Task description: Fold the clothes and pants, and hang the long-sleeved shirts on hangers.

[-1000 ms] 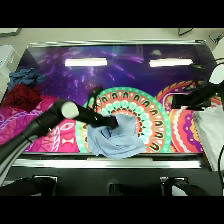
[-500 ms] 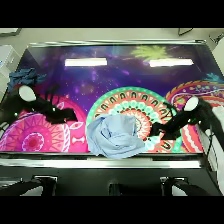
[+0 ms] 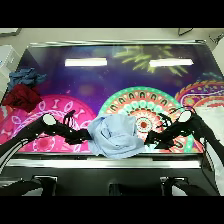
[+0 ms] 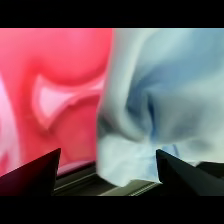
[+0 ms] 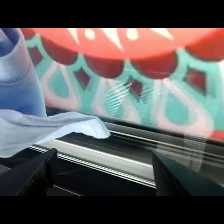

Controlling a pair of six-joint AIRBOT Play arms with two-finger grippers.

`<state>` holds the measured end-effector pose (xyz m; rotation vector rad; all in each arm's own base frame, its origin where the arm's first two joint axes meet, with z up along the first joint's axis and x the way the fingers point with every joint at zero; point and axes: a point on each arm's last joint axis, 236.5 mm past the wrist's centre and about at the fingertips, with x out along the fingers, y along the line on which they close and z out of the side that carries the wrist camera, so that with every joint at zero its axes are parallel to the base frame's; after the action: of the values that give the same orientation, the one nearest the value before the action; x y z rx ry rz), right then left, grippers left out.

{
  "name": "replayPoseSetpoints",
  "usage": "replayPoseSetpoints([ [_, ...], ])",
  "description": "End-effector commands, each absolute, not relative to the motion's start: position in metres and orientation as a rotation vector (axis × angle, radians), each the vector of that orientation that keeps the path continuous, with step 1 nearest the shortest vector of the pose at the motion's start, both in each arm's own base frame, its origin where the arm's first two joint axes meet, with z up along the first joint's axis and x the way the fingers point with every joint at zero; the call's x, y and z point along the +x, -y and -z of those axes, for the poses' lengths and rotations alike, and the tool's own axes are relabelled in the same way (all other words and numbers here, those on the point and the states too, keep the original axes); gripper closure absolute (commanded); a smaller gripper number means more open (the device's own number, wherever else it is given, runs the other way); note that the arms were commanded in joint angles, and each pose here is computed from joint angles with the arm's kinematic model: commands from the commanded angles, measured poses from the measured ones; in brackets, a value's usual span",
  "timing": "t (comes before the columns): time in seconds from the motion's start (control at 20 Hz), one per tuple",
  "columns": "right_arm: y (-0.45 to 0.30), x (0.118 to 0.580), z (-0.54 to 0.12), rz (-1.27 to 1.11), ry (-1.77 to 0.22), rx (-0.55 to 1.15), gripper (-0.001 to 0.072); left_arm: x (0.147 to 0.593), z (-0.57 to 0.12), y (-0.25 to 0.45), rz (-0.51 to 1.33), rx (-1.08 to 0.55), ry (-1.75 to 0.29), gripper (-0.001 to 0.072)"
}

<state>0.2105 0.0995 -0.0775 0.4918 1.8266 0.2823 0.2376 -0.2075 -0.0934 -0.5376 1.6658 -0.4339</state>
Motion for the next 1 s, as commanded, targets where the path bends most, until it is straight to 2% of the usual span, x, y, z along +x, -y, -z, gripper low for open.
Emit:
replayPoseSetpoints([
  [0.0,-0.110,0.212,0.077,-0.315,-1.806,0.539,0.0007,0.245,0.109,0.222,0.406,-0.534,-1.607,0.0061],
  [0.15,-0.110,0.220,0.080,-0.304,-1.770,0.542,0.0008,0.248,0.110,0.227,0.402,-0.528,-1.583,0.0578],
  [0.2,-0.111,0.224,0.080,-0.303,-1.756,0.553,0.0009,0.246,0.109,0.227,0.405,-0.527,-1.590,0.0650],
  [0.45,-0.141,0.214,0.095,-0.365,-1.810,0.487,0.0012,0.245,0.101,0.228,0.425,-0.522,-1.579,0.0674],
  [0.5,-0.150,0.213,0.098,-0.382,-1.810,0.473,0.0020,0.246,0.099,0.229,0.429,-0.523,-1.571,0.0674],
  [0.55,-0.159,0.213,0.099,-0.398,-1.805,0.468,0.0060,0.247,0.096,0.229,0.434,-0.522,-1.562,0.0674],
  [0.6,-0.167,0.214,0.098,-0.419,-1.792,0.469,0.0199,0.248,0.092,0.229,0.438,-0.522,-1.551,0.0674],
  [0.65,-0.172,0.215,0.095,-0.441,-1.785,0.470,0.0369,0.250,0.088,0.230,0.452,-0.514,-1.535,0.0674],
  [0.7,-0.175,0.218,0.092,-0.457,-1.774,0.471,0.0614,0.254,0.080,0.231,0.481,-0.495,-1.505,0.0675],
  [0.75,-0.175,0.221,0.087,-0.471,-1.768,0.460,0.0674,0.260,0.070,0.232,0.497,-0.483,-1.474,0.0675],
  [0.85,-0.177,0.242,0.063,-0.526,-1.695,0.401,0.0675,0.283,0.037,0.232,0.542,-0.395,-1.374,0.0675],
  [0.95,-0.172,0.284,0.015,-0.556,-1.533,0.290,0.0675,0.316,-0.020,0.227,0.584,-0.271,-1.224,0.0676],
])
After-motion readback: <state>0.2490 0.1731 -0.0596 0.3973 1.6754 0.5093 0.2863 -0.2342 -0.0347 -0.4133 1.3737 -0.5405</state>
